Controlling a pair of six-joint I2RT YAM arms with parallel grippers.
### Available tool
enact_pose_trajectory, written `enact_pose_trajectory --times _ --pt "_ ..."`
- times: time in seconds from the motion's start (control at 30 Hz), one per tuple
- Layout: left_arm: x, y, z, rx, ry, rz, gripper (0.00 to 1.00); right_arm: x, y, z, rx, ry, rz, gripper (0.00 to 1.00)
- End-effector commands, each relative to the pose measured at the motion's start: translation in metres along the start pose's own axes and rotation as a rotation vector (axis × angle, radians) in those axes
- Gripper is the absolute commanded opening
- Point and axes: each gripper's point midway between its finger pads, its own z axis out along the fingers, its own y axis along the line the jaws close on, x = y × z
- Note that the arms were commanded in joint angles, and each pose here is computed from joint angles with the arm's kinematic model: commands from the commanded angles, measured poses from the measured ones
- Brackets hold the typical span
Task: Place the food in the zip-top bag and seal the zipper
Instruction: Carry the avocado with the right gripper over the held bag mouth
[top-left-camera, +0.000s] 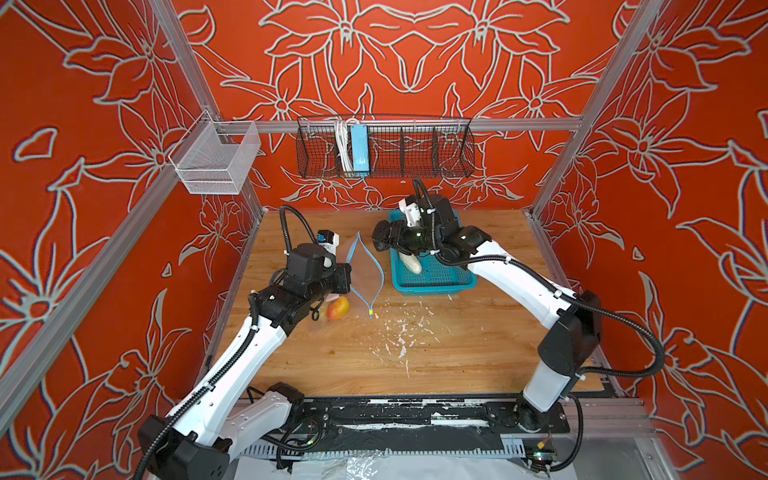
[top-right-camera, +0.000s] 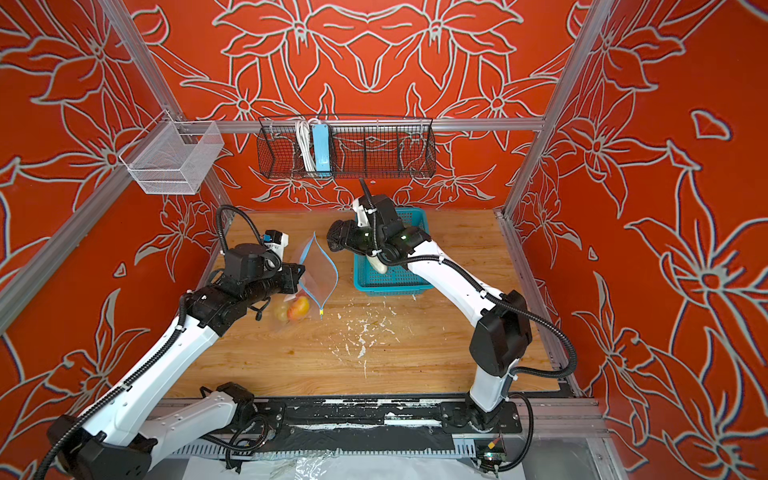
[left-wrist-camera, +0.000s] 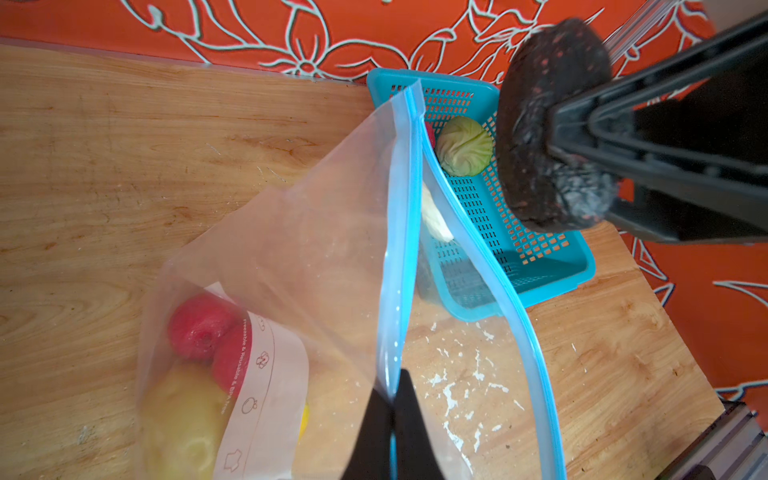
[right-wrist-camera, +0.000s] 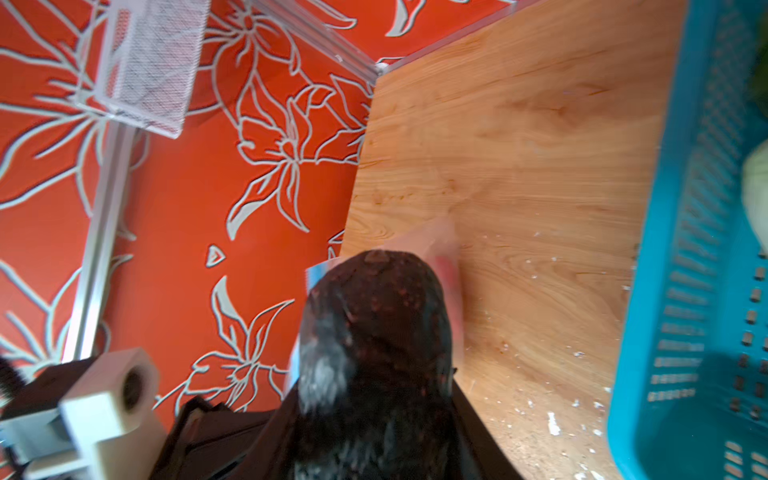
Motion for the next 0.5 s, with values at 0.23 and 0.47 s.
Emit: enact_pose_trajectory --times 0.23,0.47 --pt "-0.002 0.002 -0.006 -0.009 -0.016 0.003 0.00 0.017 0.038 0.014 -0.058 0.058 -0.049 0.32" --pt "-0.003 0.001 -0.007 -0.003 -0.019 0.005 0.00 0.038 0.045 0.035 -0.056 0.104 -0.052 0.32"
